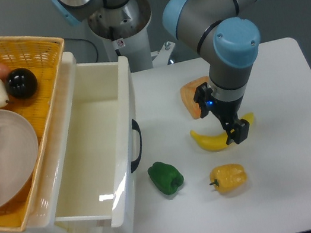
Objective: Pick up the yellow pepper
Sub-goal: 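Move the gripper from the banana toward the yellow bell pepper, then lower the open gripper around the yellow bell pepper, then close the gripper on the yellow bell pepper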
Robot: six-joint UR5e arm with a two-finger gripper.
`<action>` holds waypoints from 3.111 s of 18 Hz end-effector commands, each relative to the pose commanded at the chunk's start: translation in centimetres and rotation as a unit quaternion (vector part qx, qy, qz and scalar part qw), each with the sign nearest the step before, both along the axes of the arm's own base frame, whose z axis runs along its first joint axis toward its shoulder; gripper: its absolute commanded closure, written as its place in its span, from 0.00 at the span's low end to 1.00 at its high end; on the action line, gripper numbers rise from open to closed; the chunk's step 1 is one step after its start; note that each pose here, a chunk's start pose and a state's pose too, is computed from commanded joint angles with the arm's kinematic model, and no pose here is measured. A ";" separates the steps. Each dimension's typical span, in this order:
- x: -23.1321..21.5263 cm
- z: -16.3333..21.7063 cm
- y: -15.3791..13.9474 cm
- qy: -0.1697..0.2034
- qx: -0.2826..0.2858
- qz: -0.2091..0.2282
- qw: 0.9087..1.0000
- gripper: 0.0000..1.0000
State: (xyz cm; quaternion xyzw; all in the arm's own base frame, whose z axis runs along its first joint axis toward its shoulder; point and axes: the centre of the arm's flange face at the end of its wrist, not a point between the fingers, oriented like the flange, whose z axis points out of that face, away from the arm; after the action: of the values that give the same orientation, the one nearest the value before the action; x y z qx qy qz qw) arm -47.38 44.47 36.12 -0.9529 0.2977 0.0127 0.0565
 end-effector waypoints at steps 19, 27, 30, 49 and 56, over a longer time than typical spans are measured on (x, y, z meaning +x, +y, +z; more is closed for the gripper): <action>1.1 -3.2 1.2 -0.013 -0.010 0.009 1.000 0.00; -1.1 -7.0 4.3 0.003 0.000 -0.038 0.999 0.00; -2.2 -7.1 4.7 0.006 0.002 -0.038 0.999 0.00; -4.0 -12.1 5.6 -0.019 -0.012 -0.037 0.999 0.00; -4.8 -13.1 5.7 -0.016 -0.010 -0.034 0.999 0.00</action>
State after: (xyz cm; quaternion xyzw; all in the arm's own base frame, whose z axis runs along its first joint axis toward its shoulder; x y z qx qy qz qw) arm -52.17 50.17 22.99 -0.9430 0.3287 -0.0075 0.0518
